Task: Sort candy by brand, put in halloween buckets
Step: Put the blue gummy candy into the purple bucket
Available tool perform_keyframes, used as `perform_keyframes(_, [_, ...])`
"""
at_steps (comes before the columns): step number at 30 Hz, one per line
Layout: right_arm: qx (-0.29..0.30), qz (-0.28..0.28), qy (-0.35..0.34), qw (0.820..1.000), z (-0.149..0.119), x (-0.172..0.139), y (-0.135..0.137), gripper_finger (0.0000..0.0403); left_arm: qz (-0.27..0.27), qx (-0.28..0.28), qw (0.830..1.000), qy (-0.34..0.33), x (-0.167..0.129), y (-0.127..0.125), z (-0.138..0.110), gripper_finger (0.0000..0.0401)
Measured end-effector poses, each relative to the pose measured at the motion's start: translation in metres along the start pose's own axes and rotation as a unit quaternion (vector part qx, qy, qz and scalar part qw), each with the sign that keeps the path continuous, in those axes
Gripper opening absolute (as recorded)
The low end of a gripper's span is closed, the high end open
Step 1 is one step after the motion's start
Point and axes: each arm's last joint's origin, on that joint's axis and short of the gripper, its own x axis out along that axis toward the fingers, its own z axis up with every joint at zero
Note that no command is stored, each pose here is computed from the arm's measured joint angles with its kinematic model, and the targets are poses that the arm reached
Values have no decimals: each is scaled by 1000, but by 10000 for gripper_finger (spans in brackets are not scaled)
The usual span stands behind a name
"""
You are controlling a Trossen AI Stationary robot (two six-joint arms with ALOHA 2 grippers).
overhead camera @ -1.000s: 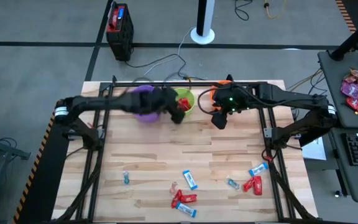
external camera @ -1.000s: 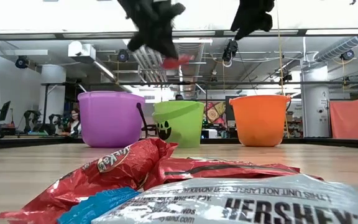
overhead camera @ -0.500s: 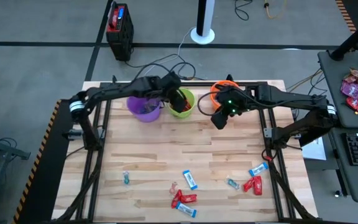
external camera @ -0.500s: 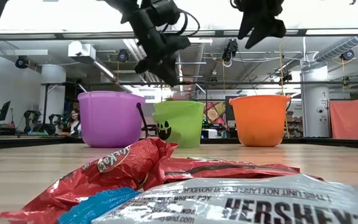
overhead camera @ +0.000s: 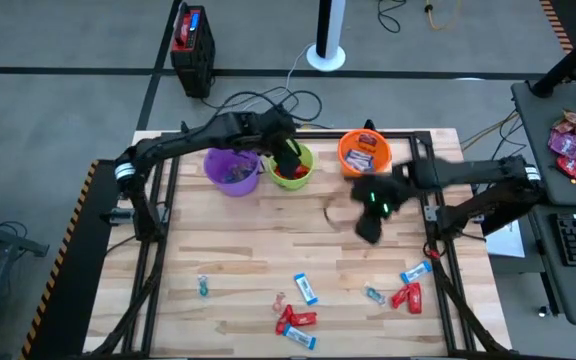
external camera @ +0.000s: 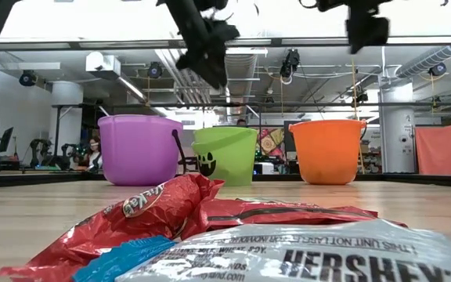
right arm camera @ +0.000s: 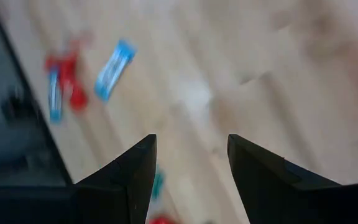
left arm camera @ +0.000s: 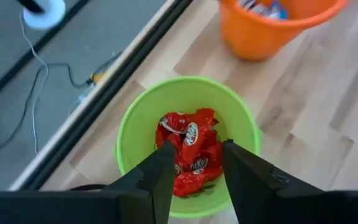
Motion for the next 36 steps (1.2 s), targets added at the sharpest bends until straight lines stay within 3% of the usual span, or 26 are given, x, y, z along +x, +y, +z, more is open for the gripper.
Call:
perform_keyframes(4, [-77,23,45,996,-45,32,28,189,-11,15,999,-27,-34,-1,-5,118])
perform_keyframes(8, [-104,58,62,991,-97,76,46,189,-26,33,998,-45,-67,-5,-16,119])
perform_keyframes(12, [-61,86,59,993,-136,115,56,189,-40,46,996,-73,-101,-3,-23,119])
perform_keyframes(16, [-19,56,93,994,-163,147,58,186,-49,54,992,-100,-125,0,-29,119])
perform_keyframes(21, [-3,-16,127,992,-177,181,55,177,-35,61,989,-129,-145,8,-33,119])
perform_keyframes(26, [11,-47,135,990,-180,201,55,163,-21,68,988,-138,-153,12,-35,119])
perform_keyframes(31, [4,-55,138,989,-180,206,55,101,-27,107,986,-123,-148,11,-42,119])
perform_keyframes(34, [-8,-41,134,990,-173,197,54,38,-88,149,980,-95,-138,8,-55,119])
perform_keyframes(36, [-11,-28,123,992,-163,188,52,19,-181,189,962,-72,-130,4,-69,119])
